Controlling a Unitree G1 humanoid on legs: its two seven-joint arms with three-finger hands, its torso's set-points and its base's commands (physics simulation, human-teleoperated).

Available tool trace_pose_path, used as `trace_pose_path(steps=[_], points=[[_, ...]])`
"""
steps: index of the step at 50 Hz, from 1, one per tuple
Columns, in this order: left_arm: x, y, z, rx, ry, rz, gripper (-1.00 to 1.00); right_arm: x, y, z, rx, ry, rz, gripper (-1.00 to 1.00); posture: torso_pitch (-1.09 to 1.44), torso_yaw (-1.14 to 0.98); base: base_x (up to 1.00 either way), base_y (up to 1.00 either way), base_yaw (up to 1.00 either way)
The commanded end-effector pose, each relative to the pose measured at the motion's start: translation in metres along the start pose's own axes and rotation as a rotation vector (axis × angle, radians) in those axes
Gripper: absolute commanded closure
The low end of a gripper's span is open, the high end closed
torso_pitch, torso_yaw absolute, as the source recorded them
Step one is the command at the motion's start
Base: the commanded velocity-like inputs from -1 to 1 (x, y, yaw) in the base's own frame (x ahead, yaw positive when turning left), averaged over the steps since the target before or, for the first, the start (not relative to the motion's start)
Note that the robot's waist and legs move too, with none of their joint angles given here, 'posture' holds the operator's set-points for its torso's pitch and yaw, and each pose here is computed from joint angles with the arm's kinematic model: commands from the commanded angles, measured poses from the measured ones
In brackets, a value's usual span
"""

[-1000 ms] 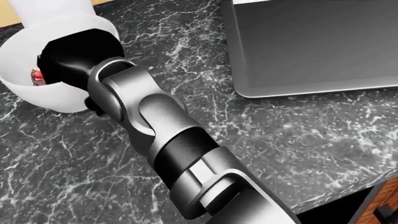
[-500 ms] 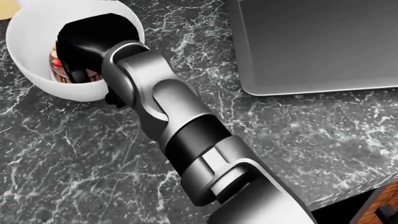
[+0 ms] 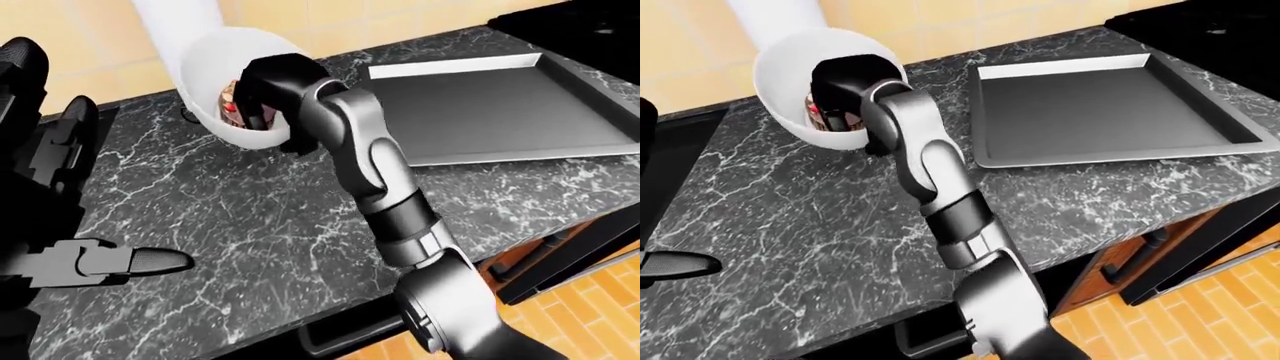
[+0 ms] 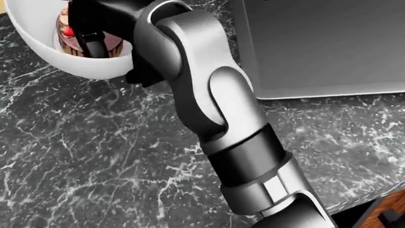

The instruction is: Pick up the bowl with cake and place it on the tray. Pick up the cupcake and place it on the tray.

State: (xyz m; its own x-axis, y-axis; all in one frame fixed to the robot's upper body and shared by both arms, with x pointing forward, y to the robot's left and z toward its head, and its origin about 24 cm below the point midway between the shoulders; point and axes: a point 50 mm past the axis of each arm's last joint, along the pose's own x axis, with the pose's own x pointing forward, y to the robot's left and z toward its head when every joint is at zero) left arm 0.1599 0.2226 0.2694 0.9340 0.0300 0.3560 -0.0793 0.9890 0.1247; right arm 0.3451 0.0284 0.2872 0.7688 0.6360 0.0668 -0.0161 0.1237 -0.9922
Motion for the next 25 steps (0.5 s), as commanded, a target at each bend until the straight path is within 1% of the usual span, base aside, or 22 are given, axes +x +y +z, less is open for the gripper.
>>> trace_pose_path(steps=[1, 5, 8, 13, 14, 19, 25], points=[[0.000, 0.003, 0.009, 0.016, -0.058, 0.025, -1.00, -0.014, -0.037, 0.002, -0.027, -0.008, -0.130, 1.00, 0.00, 0.00, 0.00, 0.00, 0.00], [0.003, -0.003, 0.009, 0.017, -0.058, 0.013, -1.00, -0.028, -0.055, -0.015, -0.033, 0.038, -0.153, 1.00, 0.00, 0.00, 0.00, 0.00, 0.00], [0.004, -0.003, 0.009, 0.016, -0.058, 0.012, -1.00, -0.036, -0.060, -0.021, -0.032, 0.057, -0.156, 1.00, 0.00, 0.00, 0.00, 0.00, 0.00], [0.006, -0.008, 0.013, 0.017, -0.062, 0.002, -1.00, -0.049, -0.074, -0.032, -0.032, 0.090, -0.183, 1.00, 0.00, 0.00, 0.00, 0.00, 0.00], [0.007, -0.010, 0.012, 0.019, -0.059, -0.004, -1.00, -0.054, -0.080, -0.039, -0.032, 0.107, -0.196, 1.00, 0.00, 0.00, 0.00, 0.00, 0.00], [0.008, -0.012, 0.010, 0.019, -0.059, -0.005, -1.00, -0.068, -0.090, -0.061, -0.035, 0.166, -0.219, 1.00, 0.00, 0.00, 0.00, 0.00, 0.00], [0.008, -0.011, 0.008, 0.016, -0.058, -0.004, -1.00, -0.082, -0.100, -0.074, -0.040, 0.214, -0.235, 1.00, 0.00, 0.00, 0.00, 0.00, 0.00]])
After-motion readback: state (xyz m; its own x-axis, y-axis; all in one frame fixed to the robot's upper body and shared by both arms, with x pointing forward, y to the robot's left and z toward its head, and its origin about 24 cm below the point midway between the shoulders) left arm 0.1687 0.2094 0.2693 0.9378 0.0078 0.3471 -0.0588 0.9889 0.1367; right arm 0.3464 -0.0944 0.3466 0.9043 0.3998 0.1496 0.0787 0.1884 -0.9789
